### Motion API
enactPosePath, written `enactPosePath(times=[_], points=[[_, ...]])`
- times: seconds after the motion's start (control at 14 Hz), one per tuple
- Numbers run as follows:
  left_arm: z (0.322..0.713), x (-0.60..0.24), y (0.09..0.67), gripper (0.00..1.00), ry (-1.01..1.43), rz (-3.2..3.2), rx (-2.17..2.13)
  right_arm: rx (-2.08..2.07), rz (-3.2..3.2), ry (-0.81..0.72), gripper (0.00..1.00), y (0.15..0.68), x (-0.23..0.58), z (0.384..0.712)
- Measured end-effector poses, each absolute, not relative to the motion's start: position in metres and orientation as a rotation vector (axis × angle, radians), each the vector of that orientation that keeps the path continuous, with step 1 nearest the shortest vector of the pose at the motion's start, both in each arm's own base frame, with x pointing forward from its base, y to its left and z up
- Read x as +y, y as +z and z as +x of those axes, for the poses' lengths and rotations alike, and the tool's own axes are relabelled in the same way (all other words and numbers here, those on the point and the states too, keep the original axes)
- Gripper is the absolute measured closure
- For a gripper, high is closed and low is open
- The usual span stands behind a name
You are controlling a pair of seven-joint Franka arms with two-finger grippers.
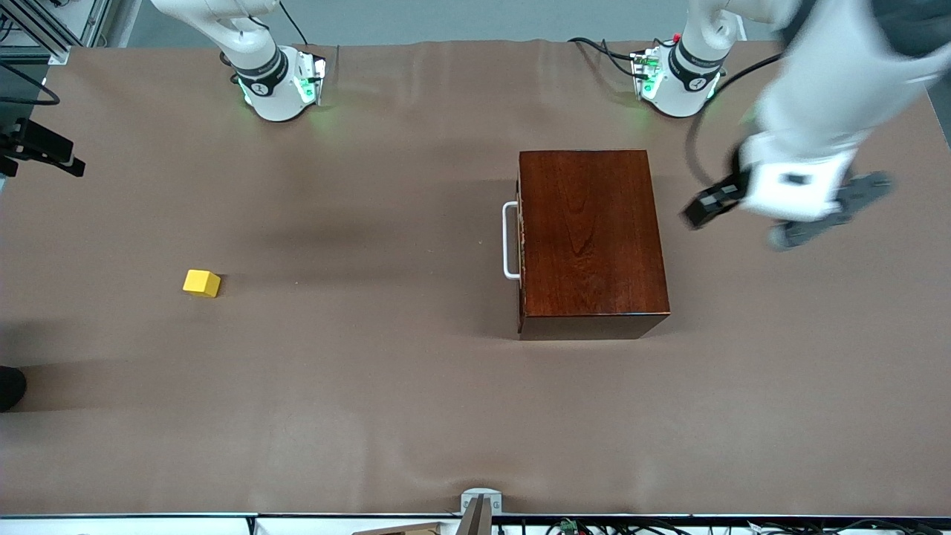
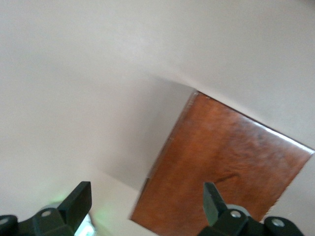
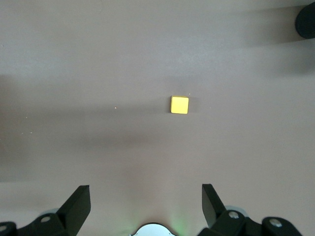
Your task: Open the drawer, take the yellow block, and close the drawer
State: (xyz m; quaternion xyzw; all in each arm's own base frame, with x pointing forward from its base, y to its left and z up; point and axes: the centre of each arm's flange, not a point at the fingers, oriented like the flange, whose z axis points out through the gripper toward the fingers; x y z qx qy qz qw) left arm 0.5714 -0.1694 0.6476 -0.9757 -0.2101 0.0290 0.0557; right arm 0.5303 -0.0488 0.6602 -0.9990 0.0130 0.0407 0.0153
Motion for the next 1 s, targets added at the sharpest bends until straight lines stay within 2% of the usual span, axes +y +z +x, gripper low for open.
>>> enactPosePath(times=[0.29, 1.0], points=[[0.556, -0.079, 0.680, 0.00, 0.102, -3.030, -0.449, 0.042, -3.109, 0.113, 0.00, 0.661, -0.049, 0.531], [0.536, -0.019, 0.681, 0.00, 0.061, -3.044, -0.226, 0.040, -3.110, 0.107, 0.00, 0.661, -0.049, 0.532]])
